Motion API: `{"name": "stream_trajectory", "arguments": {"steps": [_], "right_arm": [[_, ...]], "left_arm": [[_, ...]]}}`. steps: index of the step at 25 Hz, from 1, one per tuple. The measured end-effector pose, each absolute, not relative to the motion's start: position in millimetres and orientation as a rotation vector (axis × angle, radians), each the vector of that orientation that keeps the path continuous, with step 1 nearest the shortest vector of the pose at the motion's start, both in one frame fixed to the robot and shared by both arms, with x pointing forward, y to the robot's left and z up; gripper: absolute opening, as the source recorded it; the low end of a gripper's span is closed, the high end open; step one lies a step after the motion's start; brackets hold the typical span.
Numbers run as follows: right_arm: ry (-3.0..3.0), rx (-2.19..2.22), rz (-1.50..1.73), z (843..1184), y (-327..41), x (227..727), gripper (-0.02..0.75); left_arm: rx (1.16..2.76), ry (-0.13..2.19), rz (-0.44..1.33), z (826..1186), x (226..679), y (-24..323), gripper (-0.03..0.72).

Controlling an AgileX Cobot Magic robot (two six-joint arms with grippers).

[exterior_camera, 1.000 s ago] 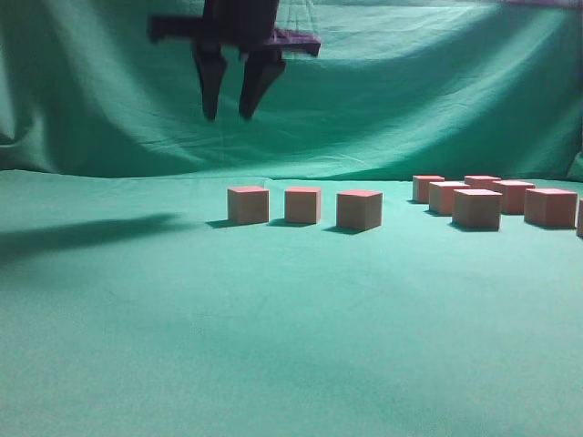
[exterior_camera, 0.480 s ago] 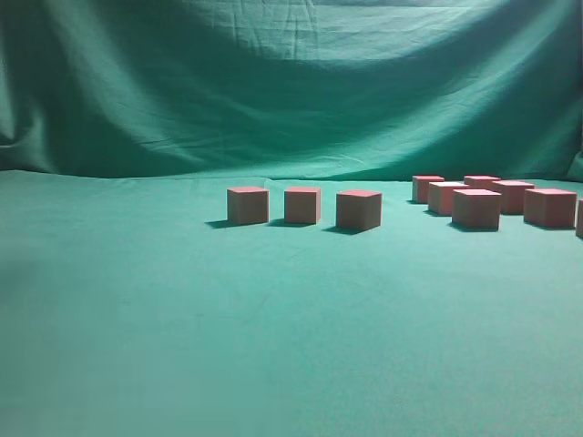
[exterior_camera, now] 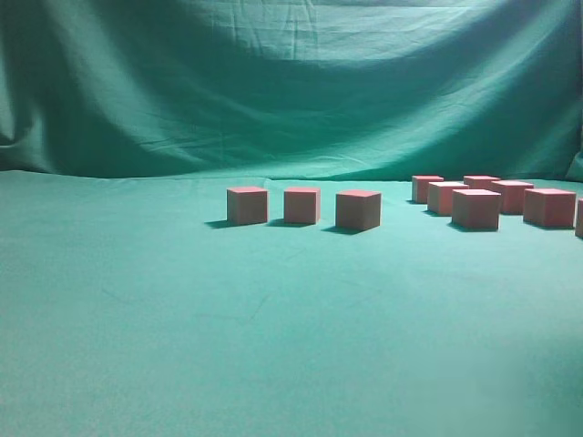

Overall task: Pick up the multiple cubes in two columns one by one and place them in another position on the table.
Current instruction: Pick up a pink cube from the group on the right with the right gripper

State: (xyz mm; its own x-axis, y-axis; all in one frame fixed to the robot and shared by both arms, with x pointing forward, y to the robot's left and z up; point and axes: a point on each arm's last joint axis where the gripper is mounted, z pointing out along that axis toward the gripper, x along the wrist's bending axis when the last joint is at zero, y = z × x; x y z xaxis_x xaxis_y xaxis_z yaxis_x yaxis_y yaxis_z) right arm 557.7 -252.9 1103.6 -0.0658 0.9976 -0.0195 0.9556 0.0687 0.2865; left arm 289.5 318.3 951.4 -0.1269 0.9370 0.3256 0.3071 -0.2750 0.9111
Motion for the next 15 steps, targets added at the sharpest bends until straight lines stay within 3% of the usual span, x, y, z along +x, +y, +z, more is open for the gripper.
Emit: {"name": "stream_trajectory", "arguments": {"steps": [7,13,15], "right_arm": [[2.266,2.039,0.345,1019,-265,540,0.297],[2.347,1.805,0.443,1000,-264,541,0.297],[2.345,1.774,0.457,999,-264,543,0.378]], "left_arm": [[1.576,1.399,1.427,951,289,318,0.000],[1.576,1.399,1.427,951,289,318,0.000],[1.576,1.399,1.427,951,289,318,0.000]]}}
